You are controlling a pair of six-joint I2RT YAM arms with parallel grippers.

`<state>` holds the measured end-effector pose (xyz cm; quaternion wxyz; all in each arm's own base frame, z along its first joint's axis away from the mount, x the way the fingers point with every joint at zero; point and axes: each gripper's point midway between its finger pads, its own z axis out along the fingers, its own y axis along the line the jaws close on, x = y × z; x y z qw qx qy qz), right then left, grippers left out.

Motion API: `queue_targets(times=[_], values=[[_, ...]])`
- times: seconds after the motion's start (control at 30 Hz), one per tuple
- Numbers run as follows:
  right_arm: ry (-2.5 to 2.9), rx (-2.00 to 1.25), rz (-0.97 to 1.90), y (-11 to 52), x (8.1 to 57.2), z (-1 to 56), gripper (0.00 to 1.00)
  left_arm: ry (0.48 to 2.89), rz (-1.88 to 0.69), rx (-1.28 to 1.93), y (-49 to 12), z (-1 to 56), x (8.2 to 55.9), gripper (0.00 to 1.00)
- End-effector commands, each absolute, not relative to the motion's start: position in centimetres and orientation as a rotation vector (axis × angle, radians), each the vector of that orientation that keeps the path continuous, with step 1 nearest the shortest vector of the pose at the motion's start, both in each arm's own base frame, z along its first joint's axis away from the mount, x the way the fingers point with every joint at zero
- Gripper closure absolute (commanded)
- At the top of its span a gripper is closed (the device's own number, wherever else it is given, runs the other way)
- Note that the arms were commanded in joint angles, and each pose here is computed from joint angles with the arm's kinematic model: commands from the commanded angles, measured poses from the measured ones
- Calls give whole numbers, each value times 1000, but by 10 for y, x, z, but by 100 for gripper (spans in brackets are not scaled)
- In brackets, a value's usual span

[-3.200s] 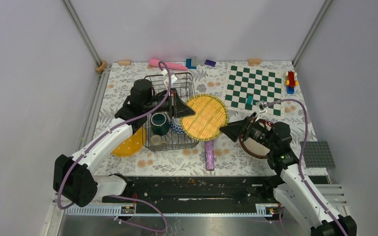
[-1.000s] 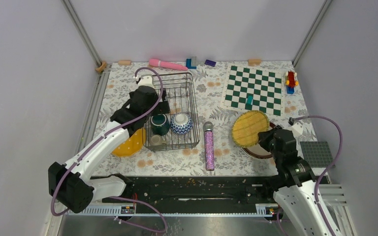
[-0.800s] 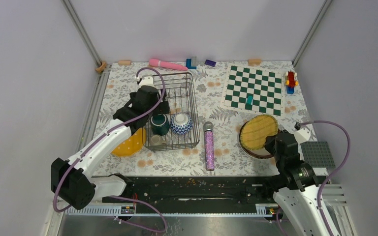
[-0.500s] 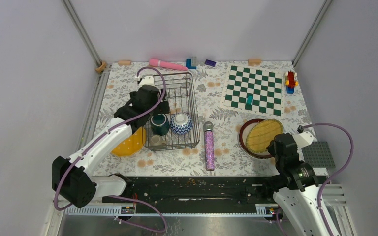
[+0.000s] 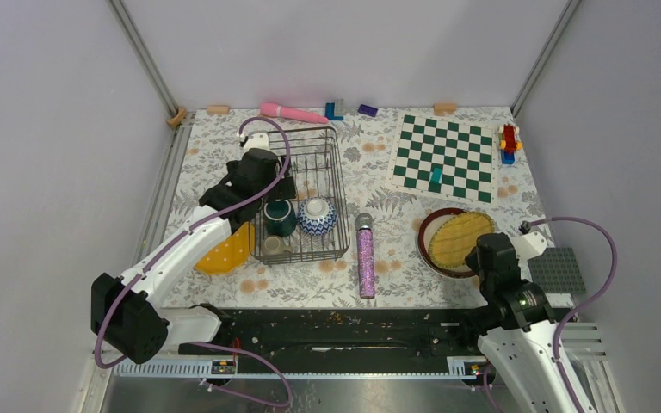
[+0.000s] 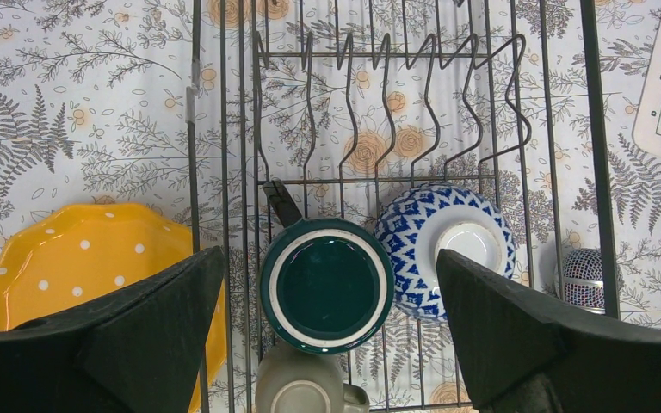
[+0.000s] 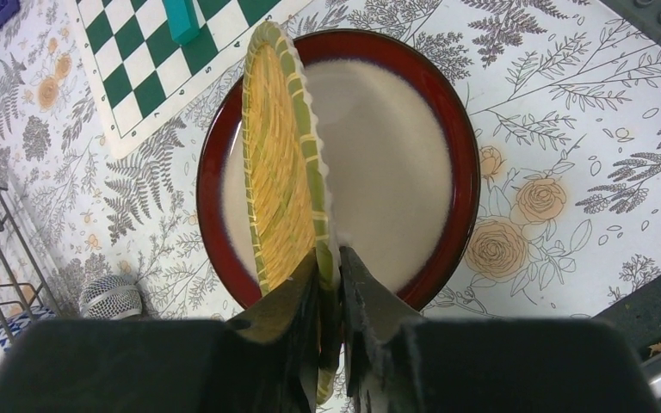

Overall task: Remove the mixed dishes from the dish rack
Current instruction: Place the plate at the center of the board.

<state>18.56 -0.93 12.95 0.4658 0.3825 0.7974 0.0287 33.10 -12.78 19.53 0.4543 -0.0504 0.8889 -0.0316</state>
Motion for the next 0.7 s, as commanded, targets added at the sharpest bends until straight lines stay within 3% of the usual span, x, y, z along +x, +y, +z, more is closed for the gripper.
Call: queue_targets(times=[0.0, 0.3, 0.53, 0.67], values=[[1905, 986, 14, -20, 190, 131, 80, 2133, -77, -159, -128, 217, 341, 1], [1946, 986, -4, -18, 187, 117, 59, 2143, -72, -157, -128, 215, 342, 1], [1973, 992, -11, -17, 184, 105, 54, 2144, -69, -158, -128, 215, 342, 1], [1990, 987, -8, -16, 183, 101, 46, 2147, -66, -158, -128, 215, 342, 1]])
